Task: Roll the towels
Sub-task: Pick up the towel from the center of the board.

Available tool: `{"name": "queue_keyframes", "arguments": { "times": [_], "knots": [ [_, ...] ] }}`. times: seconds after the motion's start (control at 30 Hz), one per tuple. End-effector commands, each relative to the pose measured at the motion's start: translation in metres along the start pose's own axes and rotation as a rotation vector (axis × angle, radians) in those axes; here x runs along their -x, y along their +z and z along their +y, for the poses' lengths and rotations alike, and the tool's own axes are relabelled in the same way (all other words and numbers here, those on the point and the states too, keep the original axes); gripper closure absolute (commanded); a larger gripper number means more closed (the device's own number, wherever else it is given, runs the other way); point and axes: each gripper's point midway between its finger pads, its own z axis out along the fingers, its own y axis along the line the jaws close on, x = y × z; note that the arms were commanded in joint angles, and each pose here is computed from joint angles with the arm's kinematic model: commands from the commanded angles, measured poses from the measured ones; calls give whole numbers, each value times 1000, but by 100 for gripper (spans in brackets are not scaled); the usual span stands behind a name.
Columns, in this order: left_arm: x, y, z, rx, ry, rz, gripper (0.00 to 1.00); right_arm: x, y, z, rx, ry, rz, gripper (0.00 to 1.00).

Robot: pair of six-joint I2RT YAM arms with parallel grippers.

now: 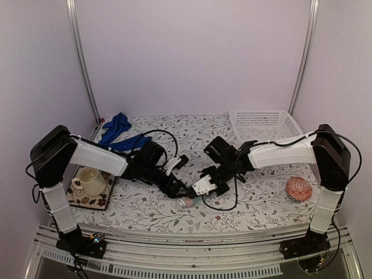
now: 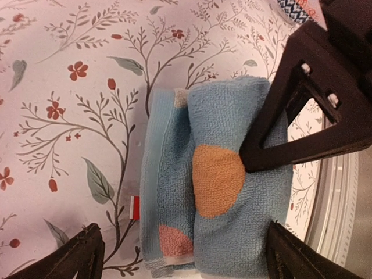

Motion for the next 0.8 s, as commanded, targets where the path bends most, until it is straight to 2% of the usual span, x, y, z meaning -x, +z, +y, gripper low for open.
{"name": "queue_keyframes", "arguments": {
  "times": [0.0, 0.33, 0.53, 0.6, 0.77],
  "knots": [
    [-5, 5, -7, -80, -14, 13, 3, 3, 0, 17, 108, 29, -29, 92],
    [-5, 12, -32, -218, -13, 20, 3, -1, 9, 13, 156, 61, -16, 92],
    [-17, 23, -28, -214, -35, 59, 4, 0, 11, 10, 164, 68, -14, 92],
    [-19, 24, -26, -210, -40, 64, 9, 0, 11, 10, 167, 67, -16, 92],
    [-23, 31, -27, -238, -51, 85, 39, -1, 13, 9, 184, 76, -8, 91]
  ]
}}
